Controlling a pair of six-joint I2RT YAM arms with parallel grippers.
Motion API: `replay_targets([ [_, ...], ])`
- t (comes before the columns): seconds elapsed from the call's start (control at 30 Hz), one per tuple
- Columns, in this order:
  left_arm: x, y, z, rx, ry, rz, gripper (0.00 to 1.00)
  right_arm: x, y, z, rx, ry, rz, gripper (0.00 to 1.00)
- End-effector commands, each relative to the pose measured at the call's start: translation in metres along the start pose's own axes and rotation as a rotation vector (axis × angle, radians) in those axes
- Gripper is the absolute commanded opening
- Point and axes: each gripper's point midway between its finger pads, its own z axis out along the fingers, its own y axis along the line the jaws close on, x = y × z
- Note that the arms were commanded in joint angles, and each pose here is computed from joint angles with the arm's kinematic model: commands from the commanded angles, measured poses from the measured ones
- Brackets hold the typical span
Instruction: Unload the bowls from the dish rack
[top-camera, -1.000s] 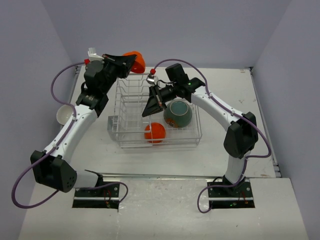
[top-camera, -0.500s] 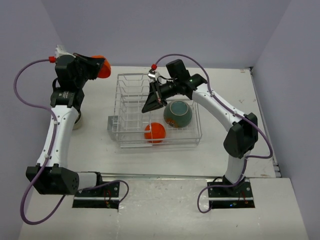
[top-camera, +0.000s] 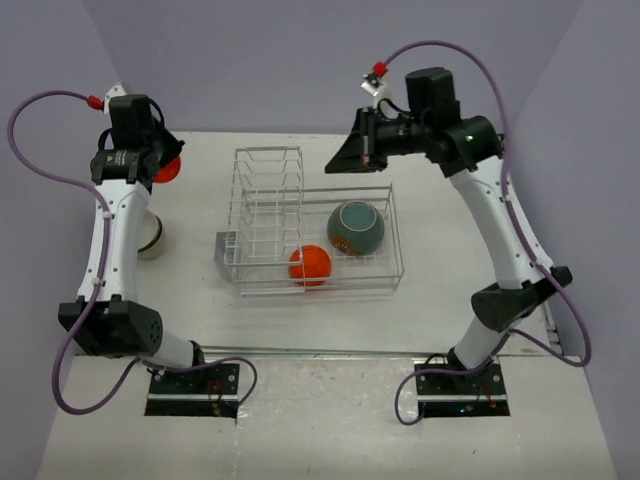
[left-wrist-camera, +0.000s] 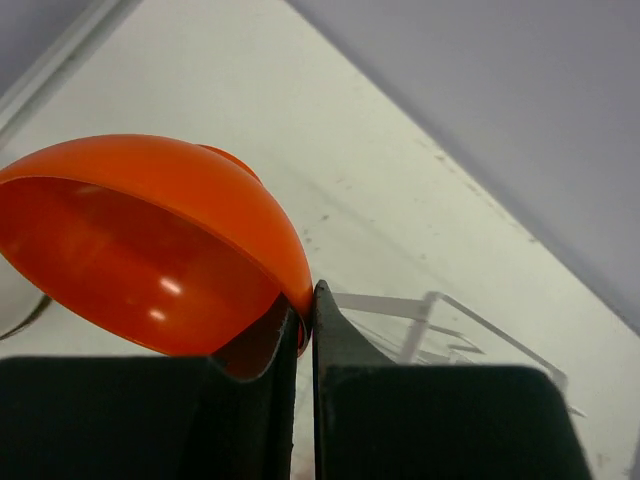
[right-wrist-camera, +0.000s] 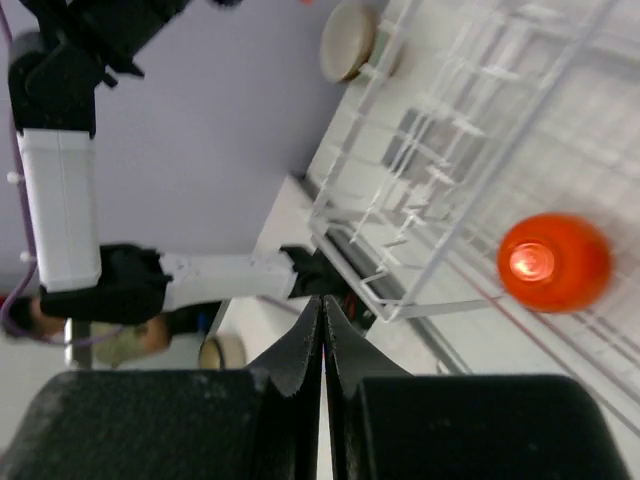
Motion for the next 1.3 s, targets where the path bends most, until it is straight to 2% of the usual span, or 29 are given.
replay_targets([
  [0.0,-0.013,0.046,0.009,-0.196,-0.011,0.138,0.00,-0.001,-0.013,-0.072,0.224,-0.168,-0.048,0.00],
  [0.17,-0.010,0.077,0.034,-0.324,0.044,0.185,0.00,0.023,-0.037,-0.111,0.413,-0.202,-0.094,0.00],
  [0.43,0.009,0.124,0.060,-0.476,0.129,0.226,0.00,0.054,-0.025,-0.146,0.455,-0.262,-0.118,0.00],
  [0.67,0.018,0.153,0.066,-0.563,0.163,0.263,0.00,0.061,-0.021,-0.153,0.454,-0.278,-0.122,0.00],
  [0.83,0.044,0.178,0.066,-0.628,0.232,0.287,0.00,0.056,-0.019,-0.164,0.500,-0.304,-0.143,0.00],
  [1.27,0.064,0.211,0.067,-0.715,0.304,0.350,0.00,0.056,-0.021,-0.172,0.533,-0.327,-0.160,0.00],
])
